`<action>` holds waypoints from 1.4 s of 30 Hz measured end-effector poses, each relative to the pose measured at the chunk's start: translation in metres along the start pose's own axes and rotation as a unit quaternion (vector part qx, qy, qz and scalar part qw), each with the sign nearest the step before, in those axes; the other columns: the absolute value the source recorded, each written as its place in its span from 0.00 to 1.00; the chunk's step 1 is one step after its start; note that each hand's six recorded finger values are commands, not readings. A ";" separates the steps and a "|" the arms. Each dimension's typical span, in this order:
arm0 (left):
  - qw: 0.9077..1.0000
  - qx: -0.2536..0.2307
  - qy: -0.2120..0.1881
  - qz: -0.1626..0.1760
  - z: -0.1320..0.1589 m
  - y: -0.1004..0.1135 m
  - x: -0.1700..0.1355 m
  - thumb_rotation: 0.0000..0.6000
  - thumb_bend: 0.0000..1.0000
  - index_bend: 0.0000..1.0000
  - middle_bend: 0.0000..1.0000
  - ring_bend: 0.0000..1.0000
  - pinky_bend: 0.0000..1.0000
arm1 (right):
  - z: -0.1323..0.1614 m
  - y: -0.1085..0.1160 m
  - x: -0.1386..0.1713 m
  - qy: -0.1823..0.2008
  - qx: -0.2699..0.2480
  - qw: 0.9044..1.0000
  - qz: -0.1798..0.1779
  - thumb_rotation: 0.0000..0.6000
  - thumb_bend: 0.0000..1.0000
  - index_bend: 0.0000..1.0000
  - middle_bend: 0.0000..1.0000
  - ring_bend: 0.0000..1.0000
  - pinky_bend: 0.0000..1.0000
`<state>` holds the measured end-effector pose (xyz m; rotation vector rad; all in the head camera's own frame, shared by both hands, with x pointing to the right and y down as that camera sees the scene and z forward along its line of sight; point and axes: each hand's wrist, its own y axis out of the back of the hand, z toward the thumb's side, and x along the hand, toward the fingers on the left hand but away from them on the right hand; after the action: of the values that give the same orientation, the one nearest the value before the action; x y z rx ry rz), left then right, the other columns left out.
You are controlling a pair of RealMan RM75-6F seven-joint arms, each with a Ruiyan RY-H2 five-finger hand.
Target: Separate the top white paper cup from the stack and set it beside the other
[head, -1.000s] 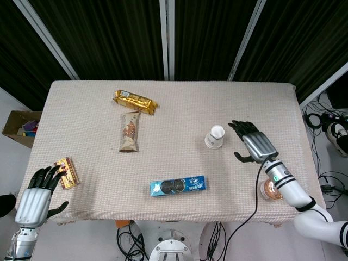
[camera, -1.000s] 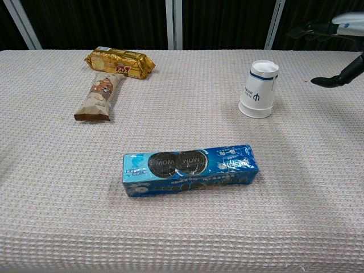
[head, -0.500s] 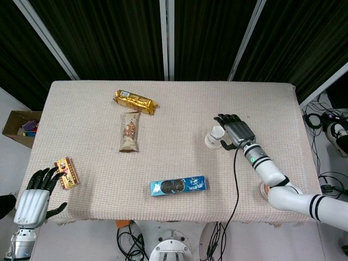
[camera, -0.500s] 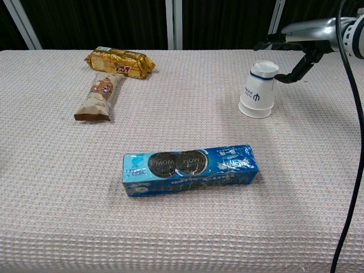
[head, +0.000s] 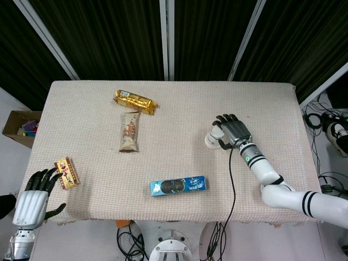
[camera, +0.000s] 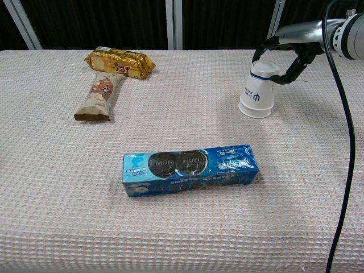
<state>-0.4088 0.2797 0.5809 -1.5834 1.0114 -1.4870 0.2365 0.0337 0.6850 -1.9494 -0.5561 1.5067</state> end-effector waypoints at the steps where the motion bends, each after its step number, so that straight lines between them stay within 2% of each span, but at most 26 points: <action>1: 1.000 0.000 0.000 0.000 0.000 0.000 0.000 1.00 0.13 0.20 0.10 0.09 0.12 | 0.000 0.000 0.000 -0.001 0.000 1.000 0.000 1.00 0.41 0.24 0.11 0.00 0.00; 16: 1.000 0.003 0.000 0.002 0.001 0.002 -0.001 1.00 0.13 0.20 0.10 0.09 0.12 | 0.000 0.018 0.013 0.001 0.003 1.000 -0.025 1.00 0.43 0.29 0.14 0.00 0.00; 22: 1.000 0.003 -0.002 0.004 0.001 0.004 -0.001 1.00 0.13 0.20 0.10 0.09 0.12 | 0.008 0.046 0.038 0.019 -0.001 0.998 -0.057 1.00 0.43 0.30 0.14 0.00 0.00; 26: 1.000 0.003 -0.006 0.004 0.003 0.003 0.000 1.00 0.13 0.20 0.10 0.09 0.12 | 0.019 0.076 0.063 0.041 -0.007 0.994 -0.096 1.00 0.43 0.30 0.15 0.00 0.00; 29: 1.000 0.001 -0.007 0.004 0.004 0.003 0.001 1.00 0.13 0.20 0.10 0.09 0.12 | 0.030 0.089 0.069 0.059 -0.013 0.991 -0.117 1.00 0.43 0.30 0.14 0.00 0.00; 31: 1.000 0.000 -0.007 0.004 0.004 0.002 0.001 1.00 0.13 0.20 0.10 0.09 0.12 | 0.035 0.085 0.065 0.065 -0.015 0.992 -0.111 1.00 0.43 0.30 0.15 0.00 0.00; 36: 1.000 -0.002 0.001 0.000 -0.001 -0.001 -0.001 1.00 0.13 0.20 0.10 0.09 0.12 | 0.051 0.060 0.041 0.077 -0.020 0.994 -0.077 1.00 0.43 0.30 0.14 0.00 0.00; 42: 1.000 -0.006 0.013 -0.006 -0.010 -0.006 -0.005 1.00 0.13 0.20 0.10 0.09 0.12 | 0.058 0.030 0.003 0.065 -0.016 0.997 -0.049 1.00 0.43 0.30 0.14 0.00 0.00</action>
<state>-0.4182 0.2868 0.5851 -1.5853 1.0288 -1.5155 0.1799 0.0253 0.6524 -1.9980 -0.6111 1.3073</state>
